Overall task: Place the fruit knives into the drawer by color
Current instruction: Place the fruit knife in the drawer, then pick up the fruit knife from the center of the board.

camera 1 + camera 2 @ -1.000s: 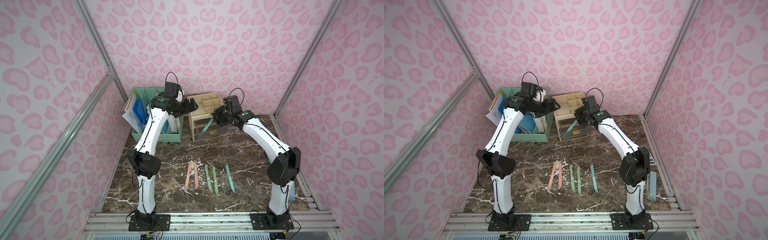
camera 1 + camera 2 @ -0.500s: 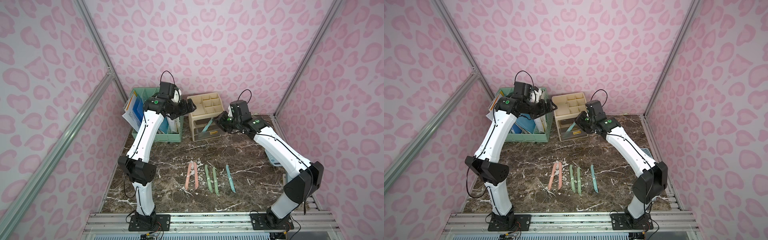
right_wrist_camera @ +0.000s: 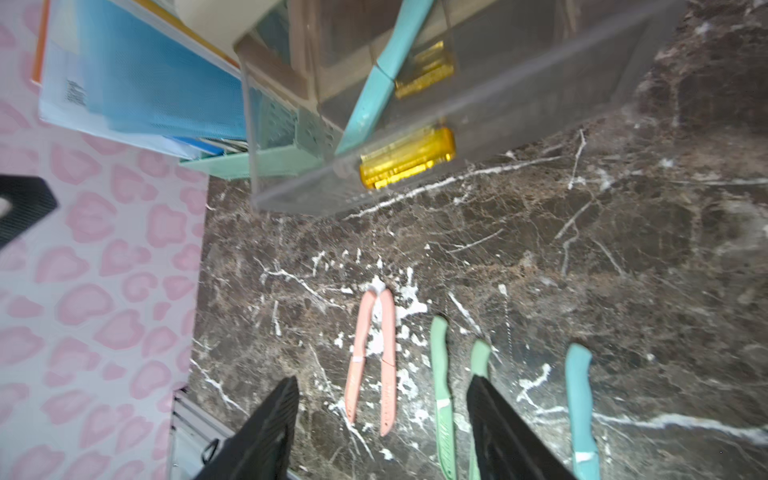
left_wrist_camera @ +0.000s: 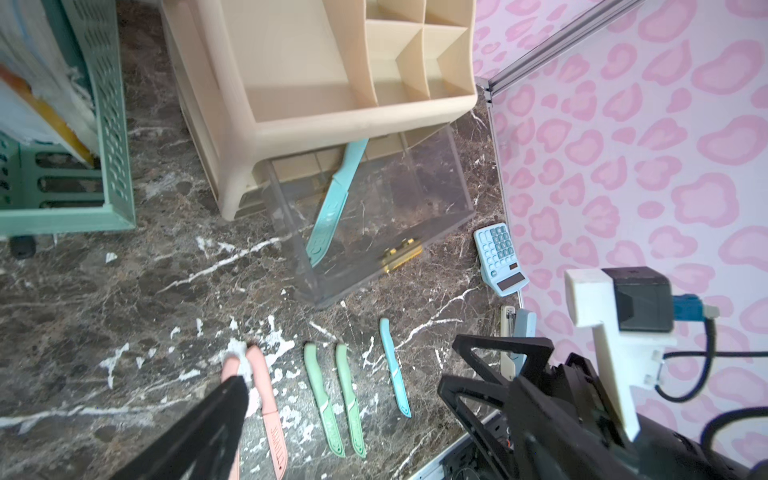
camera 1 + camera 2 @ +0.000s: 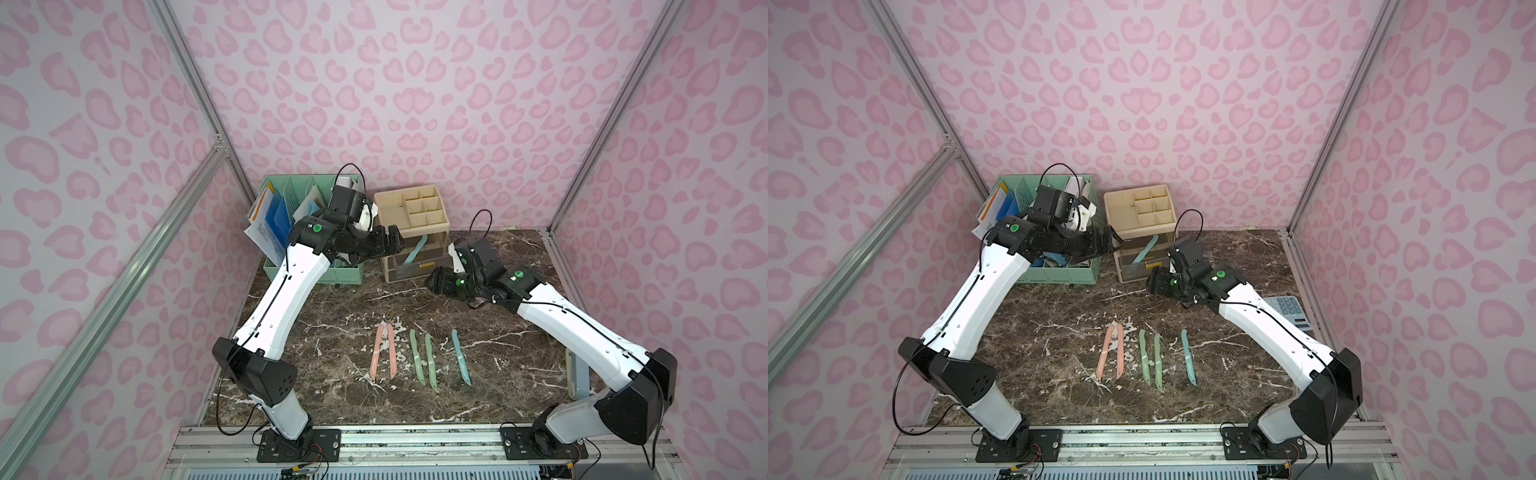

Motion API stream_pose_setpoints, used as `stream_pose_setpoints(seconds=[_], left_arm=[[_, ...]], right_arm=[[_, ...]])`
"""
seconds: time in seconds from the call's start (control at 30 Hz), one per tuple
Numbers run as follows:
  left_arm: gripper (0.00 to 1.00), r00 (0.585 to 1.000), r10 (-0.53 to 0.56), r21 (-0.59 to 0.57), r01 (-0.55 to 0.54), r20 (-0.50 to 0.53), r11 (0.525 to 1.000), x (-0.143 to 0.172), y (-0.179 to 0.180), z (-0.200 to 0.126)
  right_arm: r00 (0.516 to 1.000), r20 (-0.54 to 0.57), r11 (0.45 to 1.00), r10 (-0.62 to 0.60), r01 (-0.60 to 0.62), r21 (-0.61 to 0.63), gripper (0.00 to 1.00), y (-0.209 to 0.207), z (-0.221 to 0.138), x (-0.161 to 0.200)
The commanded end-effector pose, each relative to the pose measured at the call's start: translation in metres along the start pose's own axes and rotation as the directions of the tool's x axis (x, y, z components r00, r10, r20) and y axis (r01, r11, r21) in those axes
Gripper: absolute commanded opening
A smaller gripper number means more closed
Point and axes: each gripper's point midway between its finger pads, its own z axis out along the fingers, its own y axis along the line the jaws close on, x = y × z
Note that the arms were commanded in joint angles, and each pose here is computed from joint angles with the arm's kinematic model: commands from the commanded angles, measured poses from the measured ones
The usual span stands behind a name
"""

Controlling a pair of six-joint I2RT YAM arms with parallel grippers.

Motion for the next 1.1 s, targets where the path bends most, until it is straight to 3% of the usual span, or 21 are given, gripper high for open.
stream_pose_setpoints(seconds=[0.0,0.27,0.6,1.07], left_arm=[[0.98,1.0,0.02,0.015,-0.02,0.007,1.0,0.01,-0.004,-0.003],[0.98,0.998,0.035,0.036,-0.034,-0.05,0.999,0.056,-0.001,0.007],[0.98,0.988,0.023,0.046,-0.016,-0.151,0.999,0.091,0.003,0.024],[0.98,0.985,0.032,0.056,-0.022,-0.168,0.998,0.11,0.013,0.039]], right_arm=[[0.998,-0.031,0.994,-0.058,0.061,0.095,0.69,-0.028,0.004,0.025],[0.985,-0.124,0.967,-0.123,0.147,0.208,0.71,-0.068,0.024,0.079],[0.959,-0.219,0.904,-0.182,0.251,0.346,0.72,-0.116,0.048,0.114],[0.931,-0.292,0.846,-0.217,0.329,0.419,0.57,-0.155,0.083,0.139]])
